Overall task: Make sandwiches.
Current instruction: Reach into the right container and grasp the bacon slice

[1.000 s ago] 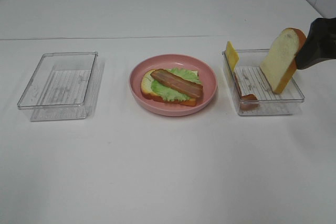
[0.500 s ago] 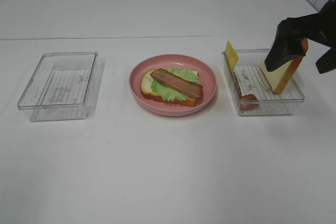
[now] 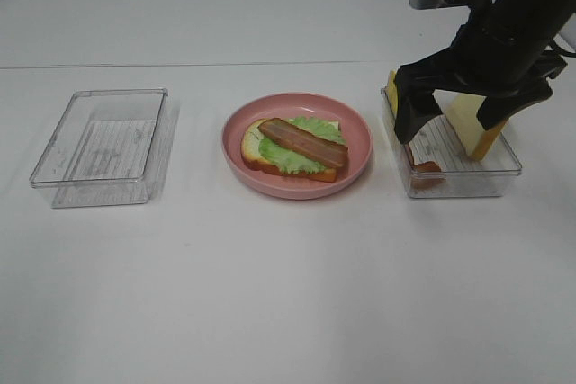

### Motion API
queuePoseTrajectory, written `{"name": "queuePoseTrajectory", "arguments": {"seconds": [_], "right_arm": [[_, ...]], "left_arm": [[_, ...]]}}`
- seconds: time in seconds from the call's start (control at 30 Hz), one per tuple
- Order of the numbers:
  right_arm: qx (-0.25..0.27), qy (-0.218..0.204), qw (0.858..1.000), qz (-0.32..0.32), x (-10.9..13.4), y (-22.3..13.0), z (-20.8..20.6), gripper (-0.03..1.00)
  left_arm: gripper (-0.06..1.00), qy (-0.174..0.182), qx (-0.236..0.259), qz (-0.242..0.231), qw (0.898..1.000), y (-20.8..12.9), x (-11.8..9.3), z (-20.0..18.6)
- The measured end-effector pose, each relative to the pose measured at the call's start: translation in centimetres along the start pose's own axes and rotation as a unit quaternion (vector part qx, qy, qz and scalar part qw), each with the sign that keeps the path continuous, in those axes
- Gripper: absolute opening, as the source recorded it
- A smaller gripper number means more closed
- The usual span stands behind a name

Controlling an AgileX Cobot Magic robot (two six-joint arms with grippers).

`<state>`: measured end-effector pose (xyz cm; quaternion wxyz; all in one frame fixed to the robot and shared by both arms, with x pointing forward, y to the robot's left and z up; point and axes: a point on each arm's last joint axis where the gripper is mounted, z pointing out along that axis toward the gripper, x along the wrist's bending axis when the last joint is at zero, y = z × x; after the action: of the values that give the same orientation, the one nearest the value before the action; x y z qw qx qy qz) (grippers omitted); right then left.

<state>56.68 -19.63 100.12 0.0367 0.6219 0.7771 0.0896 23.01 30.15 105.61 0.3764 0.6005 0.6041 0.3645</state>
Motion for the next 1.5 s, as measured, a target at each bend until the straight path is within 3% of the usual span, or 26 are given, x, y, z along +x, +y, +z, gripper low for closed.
{"name": "queuePoseTrajectory", "arguments": {"seconds": [0.63, 1.1, 1.27, 1.3, 1.33, 1.4, 1.43, 1.47, 1.5], "right_arm": [[0.024, 0.006, 1.0, 0.011, 0.2, 3.8, 4.1, 0.98], [0.044, 0.003, 0.999, 0.012, 0.1, 4.1, 7.1, 0.98], [0.045, 0.003, 0.999, 0.012, 0.1, 4.0, 7.1, 0.87], [0.045, 0.003, 0.999, 0.012, 0.1, 4.0, 7.1, 0.77], [0.045, 0.003, 0.999, 0.012, 0.1, 4.0, 7.1, 0.77], [0.046, 0.003, 0.999, 0.012, 0.1, 4.0, 7.1, 0.57], [0.046, 0.003, 0.999, 0.012, 0.1, 4.0, 7.1, 0.57], [0.046, 0.003, 0.999, 0.012, 0.1, 4.0, 7.1, 0.43], [0.046, 0.003, 0.999, 0.012, 0.1, 4.0, 7.1, 0.43]], "left_arm": [[0.99, 0.0, 0.0, 0.0, 1.0, 0.0, 0.0, 0.0], [0.99, 0.0, 0.0, 0.0, 1.0, 0.0, 0.0, 0.0], [0.99, 0.0, 0.0, 0.0, 1.0, 0.0, 0.0, 0.0], [0.99, 0.0, 0.0, 0.0, 1.0, 0.0, 0.0, 0.0], [0.99, 0.0, 0.0, 0.0, 1.0, 0.0, 0.0, 0.0], [0.99, 0.0, 0.0, 0.0, 1.0, 0.0, 0.0, 0.0], [0.99, 0.0, 0.0, 0.0, 1.0, 0.0, 0.0, 0.0], [0.99, 0.0, 0.0, 0.0, 1.0, 0.0, 0.0, 0.0], [0.99, 0.0, 0.0, 0.0, 1.0, 0.0, 0.0, 0.0]]}}
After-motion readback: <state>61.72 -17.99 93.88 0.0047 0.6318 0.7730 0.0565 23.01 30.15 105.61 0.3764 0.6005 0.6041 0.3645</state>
